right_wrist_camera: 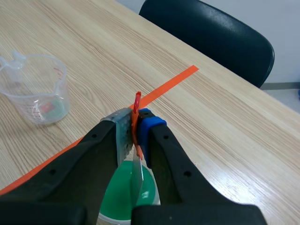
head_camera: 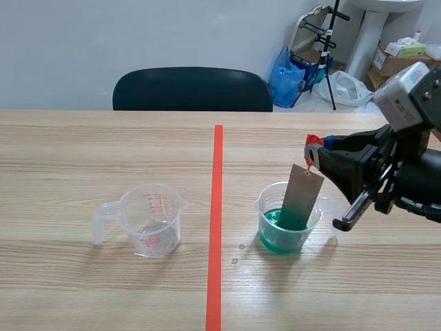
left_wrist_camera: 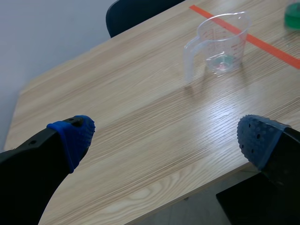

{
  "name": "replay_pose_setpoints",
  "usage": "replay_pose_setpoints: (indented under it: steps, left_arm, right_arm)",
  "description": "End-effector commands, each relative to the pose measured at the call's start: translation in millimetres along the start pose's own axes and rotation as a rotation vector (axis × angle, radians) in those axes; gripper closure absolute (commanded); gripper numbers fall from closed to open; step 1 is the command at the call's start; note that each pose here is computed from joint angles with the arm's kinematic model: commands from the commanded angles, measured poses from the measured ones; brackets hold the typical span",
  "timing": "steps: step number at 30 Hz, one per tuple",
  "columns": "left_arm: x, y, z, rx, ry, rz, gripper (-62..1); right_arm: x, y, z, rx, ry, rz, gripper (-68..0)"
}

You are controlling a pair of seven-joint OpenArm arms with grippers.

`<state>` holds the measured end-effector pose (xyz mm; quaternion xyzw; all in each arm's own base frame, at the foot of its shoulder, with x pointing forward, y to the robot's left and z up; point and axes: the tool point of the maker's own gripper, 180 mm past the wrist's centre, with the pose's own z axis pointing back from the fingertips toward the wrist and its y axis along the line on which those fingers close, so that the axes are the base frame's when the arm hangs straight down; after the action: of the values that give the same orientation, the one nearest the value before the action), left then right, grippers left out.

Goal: Do the redox reaction experiment

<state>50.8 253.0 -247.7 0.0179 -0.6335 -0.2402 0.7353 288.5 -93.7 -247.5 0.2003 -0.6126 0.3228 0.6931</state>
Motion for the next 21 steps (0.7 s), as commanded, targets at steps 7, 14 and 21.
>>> replay_pose_setpoints:
  steps: [7, 14, 21]
  left_arm:
    - [6.8, 3.0, -1.5, 0.01, -0.029, -0.001, -62.3]
    - [6.8, 1.7, -1.5, 0.002, -0.029, 0.015, -62.3]
    - [6.2, 1.6, -1.5, 0.002, -0.026, 0.015, -62.3]
  right_arm:
    - [5.6, 2.2, -5.6, 0.005, -0.019, 0.035, -0.7]
    - [5.1, 3.4, -6.4, 0.005, -0.018, 0.038, -0.6]
    - [5.1, 3.4, -6.4, 0.005, -0.018, 0.038, -0.6]
